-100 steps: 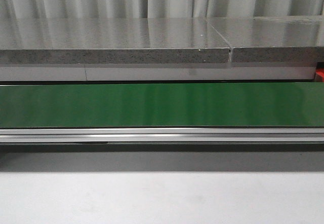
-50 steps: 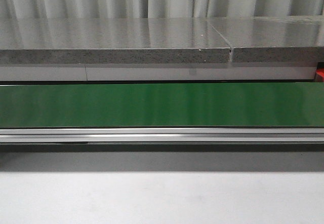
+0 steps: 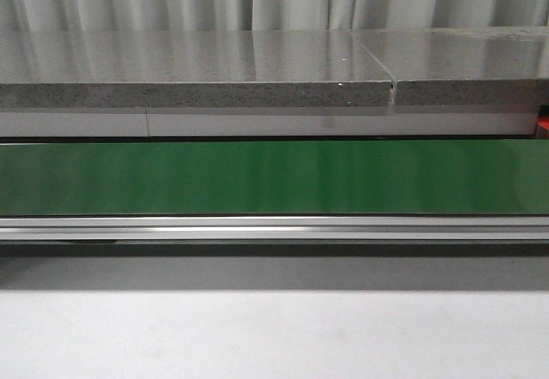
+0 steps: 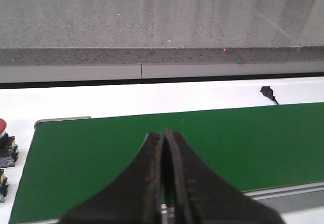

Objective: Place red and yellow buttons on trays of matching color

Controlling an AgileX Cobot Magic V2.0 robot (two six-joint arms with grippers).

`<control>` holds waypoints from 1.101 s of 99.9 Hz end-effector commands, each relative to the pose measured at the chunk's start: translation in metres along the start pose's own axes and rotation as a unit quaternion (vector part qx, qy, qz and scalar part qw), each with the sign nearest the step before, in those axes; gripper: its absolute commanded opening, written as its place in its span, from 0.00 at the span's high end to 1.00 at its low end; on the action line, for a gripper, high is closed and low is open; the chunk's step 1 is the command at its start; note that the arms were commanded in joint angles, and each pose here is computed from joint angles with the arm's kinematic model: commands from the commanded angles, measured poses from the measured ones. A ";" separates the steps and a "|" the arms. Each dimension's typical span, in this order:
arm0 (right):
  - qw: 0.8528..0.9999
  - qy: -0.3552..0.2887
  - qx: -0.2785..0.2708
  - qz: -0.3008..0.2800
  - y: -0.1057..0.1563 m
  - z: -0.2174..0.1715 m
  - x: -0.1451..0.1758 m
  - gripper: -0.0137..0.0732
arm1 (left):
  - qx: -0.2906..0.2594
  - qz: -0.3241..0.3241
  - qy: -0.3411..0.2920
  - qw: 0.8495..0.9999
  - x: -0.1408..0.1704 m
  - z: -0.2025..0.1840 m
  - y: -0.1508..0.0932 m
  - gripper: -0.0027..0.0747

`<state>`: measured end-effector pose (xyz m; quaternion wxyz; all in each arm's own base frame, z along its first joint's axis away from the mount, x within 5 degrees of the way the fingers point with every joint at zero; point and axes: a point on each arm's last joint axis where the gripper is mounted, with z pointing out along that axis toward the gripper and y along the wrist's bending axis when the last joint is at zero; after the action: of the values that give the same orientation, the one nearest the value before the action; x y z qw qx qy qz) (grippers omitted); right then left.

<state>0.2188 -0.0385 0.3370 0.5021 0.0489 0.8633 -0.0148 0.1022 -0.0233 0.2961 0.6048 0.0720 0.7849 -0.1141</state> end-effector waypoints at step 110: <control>0.991 0.011 -0.088 -0.102 0.048 -0.007 0.003 0.92 | -0.009 -0.012 -0.034 0.999 -0.012 -0.002 0.001 0.99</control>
<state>0.2156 0.0112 0.3224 0.4473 -0.0843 0.8902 0.0191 0.1022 -0.0233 0.2961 0.6048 0.0720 0.7849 -0.1141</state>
